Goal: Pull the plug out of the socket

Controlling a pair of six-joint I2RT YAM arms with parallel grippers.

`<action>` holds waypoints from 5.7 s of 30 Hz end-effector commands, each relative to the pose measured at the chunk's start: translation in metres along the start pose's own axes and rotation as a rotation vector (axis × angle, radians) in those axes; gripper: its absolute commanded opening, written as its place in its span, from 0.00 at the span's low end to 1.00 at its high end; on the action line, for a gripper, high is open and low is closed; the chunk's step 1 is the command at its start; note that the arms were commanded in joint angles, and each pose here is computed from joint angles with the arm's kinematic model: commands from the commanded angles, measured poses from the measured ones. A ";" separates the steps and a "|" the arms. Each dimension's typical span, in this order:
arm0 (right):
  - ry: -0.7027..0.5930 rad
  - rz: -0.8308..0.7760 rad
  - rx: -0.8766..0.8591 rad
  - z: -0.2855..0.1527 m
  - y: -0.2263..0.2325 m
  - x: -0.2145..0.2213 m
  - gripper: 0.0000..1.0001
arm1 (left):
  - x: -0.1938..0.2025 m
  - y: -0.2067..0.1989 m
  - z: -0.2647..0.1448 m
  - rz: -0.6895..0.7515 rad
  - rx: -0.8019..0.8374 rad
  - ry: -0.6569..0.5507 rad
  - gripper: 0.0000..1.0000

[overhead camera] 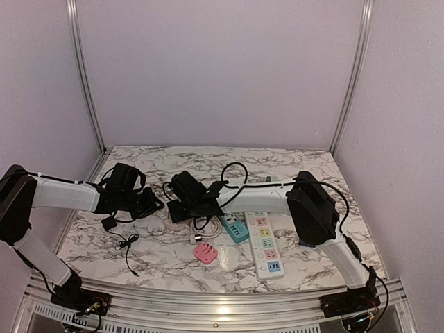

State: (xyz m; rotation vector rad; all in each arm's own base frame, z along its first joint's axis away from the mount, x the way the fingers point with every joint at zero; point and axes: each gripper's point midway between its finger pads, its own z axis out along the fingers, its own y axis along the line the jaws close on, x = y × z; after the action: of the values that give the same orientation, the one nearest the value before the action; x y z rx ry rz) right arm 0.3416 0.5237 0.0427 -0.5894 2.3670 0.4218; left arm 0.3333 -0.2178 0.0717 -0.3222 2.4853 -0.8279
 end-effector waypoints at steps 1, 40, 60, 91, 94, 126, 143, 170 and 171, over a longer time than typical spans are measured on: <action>0.299 -0.082 0.083 0.029 -0.032 0.106 0.68 | -0.022 -0.103 -0.032 0.073 0.393 -0.064 0.00; 0.266 0.025 0.010 0.016 -0.046 0.083 0.68 | -0.042 -0.072 -0.052 0.001 0.433 -0.168 0.00; -0.211 0.071 -0.106 -0.149 -0.057 -0.075 0.85 | -0.082 0.069 -0.050 0.295 -0.725 -0.131 0.05; -0.374 0.177 0.189 -0.272 -0.189 -0.035 0.92 | -0.079 0.055 0.007 0.412 -0.806 -0.023 0.57; -0.379 0.179 0.212 -0.276 -0.195 -0.032 0.92 | -0.082 0.045 0.003 0.411 -0.764 -0.040 0.62; -0.824 0.329 0.858 -0.367 -0.439 0.079 0.98 | -0.119 0.044 -0.132 0.351 -0.305 -0.612 0.99; -0.944 0.058 0.855 -0.327 -0.439 0.075 0.98 | -0.145 0.138 -0.160 0.426 -0.568 -0.896 0.99; -0.865 0.132 0.902 -0.314 -0.460 0.073 0.99 | -0.145 0.146 -0.131 0.535 -0.449 -0.926 0.99; -0.866 0.132 0.903 -0.314 -0.460 0.073 0.99 | -0.145 0.146 -0.132 0.534 -0.450 -0.927 0.99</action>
State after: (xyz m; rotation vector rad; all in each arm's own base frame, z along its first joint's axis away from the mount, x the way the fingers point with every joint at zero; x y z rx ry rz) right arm 0.3598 -0.0229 0.1126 0.0999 1.6925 -0.3492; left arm 0.3733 0.0153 0.1187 -0.1225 1.7283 0.1326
